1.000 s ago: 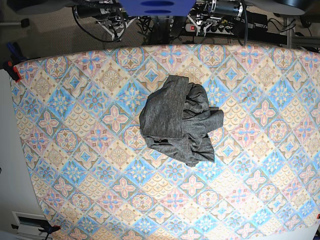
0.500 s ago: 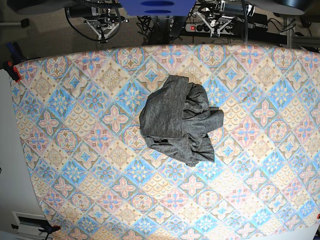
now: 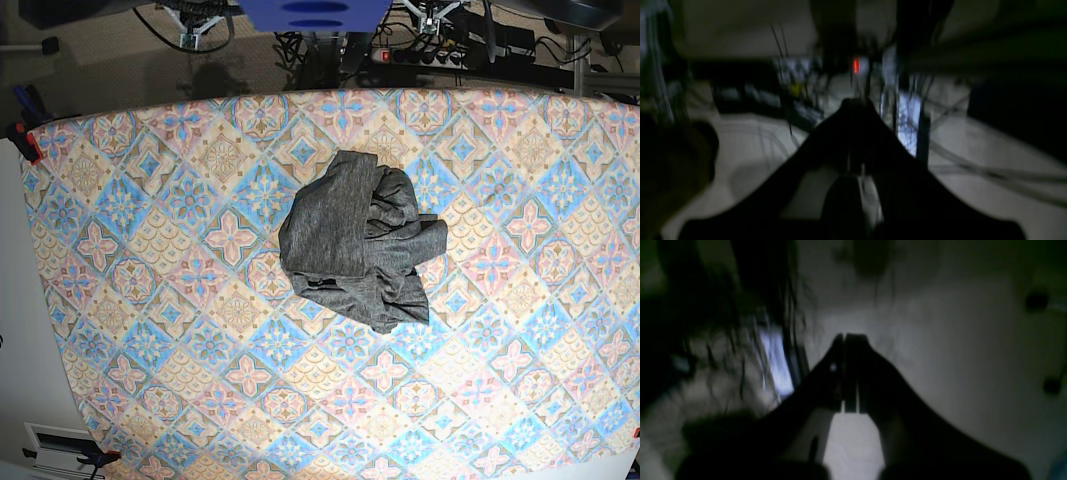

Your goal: Layout the t-shirt on the table in an organized manner, then fold the t-shirt properly

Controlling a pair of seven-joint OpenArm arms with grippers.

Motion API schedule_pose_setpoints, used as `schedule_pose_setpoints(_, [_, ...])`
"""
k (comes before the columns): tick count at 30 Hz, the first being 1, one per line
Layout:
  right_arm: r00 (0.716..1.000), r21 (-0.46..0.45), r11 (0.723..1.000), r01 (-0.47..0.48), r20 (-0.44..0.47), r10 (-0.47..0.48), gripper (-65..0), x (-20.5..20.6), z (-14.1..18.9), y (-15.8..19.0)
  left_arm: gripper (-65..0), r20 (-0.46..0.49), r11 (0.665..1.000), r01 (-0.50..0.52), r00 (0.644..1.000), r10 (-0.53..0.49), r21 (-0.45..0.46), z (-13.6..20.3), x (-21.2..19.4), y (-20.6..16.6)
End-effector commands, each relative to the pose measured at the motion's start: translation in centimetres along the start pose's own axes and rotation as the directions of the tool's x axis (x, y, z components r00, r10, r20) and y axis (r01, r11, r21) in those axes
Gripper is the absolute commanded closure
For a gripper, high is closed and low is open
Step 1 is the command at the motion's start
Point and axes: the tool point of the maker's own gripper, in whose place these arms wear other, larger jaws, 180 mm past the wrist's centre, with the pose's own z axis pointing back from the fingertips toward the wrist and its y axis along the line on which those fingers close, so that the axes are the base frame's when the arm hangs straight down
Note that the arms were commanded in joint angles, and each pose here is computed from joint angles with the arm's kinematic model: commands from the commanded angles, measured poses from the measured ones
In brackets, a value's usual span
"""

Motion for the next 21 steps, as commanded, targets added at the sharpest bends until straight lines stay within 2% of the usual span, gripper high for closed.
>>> schedule_pose_setpoints(1, [1.000,-0.015,1.000,-0.001,0.007,0.001,0.0,-0.9,0.9,-0.8,0.0,0.038,1.000,0.000,0.999,0.000,0.008,0.8,-0.1,0.3])
schedule_pose_setpoints(3, [0.998,-0.018,1.000,-0.004,0.061,0.005,0.0,-0.7,1.6,-1.0,0.0,0.141,1.000,0.014,0.990,-0.017,0.019,1.5,1.4,1.3])
schedule_pose_setpoints(7, [0.984,-0.030,1.000,-0.004,0.180,0.009,0.0,-0.2,3.4,-1.6,0.0,0.155,0.999,0.028,0.987,-0.032,0.029,1.7,1.6,2.3])
schedule_pose_setpoints(10, [0.958,-0.092,0.995,0.048,0.287,-0.020,0.0,0.5,5.2,-3.2,0.0,0.190,0.999,0.031,0.981,-0.036,0.027,2.3,1.9,2.4])
schedule_pose_setpoints(12, [0.927,-0.137,0.987,0.085,0.373,-0.028,0.0,1.4,6.5,-4.4,0.0,0.234,0.999,0.031,0.972,-0.035,0.021,3.1,2.5,2.1])
schedule_pose_setpoints(13, [0.905,-0.158,0.982,0.102,0.424,-0.026,0.0,2.0,7.2,-4.9,0.0,0.280,0.999,0.031,0.959,-0.034,0.015,3.5,3.5,1.8])
schedule_pose_setpoints(16, [0.900,-0.183,0.977,0.111,0.436,-0.021,0.0,1.8,7.9,-5.9,0.0,0.414,1.000,0.018,0.910,-0.021,0.012,5.8,6.6,1.4])
schedule_pose_setpoints(21, [0.860,-0.186,0.978,0.092,0.510,0.016,0.0,3.6,8.8,-6.7,0.0,0.582,1.000,0.009,0.813,-0.018,0.019,9.3,12.1,1.4])
